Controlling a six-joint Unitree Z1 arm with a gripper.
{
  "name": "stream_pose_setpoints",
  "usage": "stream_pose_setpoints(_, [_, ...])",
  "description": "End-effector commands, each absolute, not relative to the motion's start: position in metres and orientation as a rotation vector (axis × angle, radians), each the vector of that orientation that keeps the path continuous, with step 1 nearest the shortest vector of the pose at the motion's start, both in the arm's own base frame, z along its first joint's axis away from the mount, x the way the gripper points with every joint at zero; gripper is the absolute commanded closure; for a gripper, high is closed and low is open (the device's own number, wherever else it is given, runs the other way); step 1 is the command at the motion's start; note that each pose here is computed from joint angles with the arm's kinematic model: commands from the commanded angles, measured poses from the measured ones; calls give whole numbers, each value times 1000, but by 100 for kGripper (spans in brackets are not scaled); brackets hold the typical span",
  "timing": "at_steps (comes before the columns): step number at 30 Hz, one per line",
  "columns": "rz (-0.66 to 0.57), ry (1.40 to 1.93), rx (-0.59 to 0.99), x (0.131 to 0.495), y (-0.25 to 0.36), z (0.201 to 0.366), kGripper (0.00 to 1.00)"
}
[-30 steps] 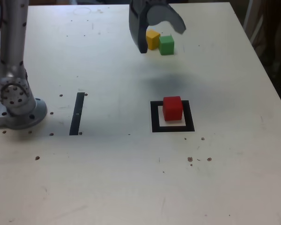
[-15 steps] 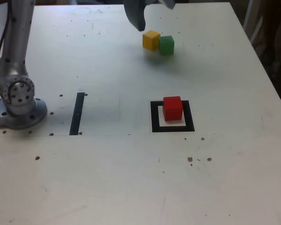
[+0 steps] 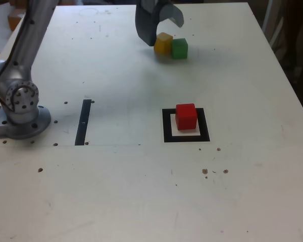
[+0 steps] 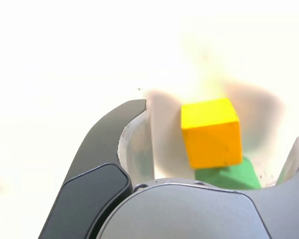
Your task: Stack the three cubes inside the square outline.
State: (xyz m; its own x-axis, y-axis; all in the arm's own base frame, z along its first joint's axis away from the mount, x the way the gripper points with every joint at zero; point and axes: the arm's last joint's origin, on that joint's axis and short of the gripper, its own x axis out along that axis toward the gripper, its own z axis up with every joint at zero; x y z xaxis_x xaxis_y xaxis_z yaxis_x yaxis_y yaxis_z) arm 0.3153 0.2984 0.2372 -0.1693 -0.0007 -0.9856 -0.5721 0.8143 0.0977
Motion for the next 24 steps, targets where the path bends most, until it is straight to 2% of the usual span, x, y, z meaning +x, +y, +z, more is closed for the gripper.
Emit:
stream_pose_setpoints(1, [544,1680,-460,315,300,236,4])
stream_pose_setpoints(13, [556,1705,-501,312,305,222,13])
stream_pose_setpoints(20, [537,1695,-516,322,304,211,16])
stream_pose_setpoints(24, [548,1694,-516,325,303,209,24])
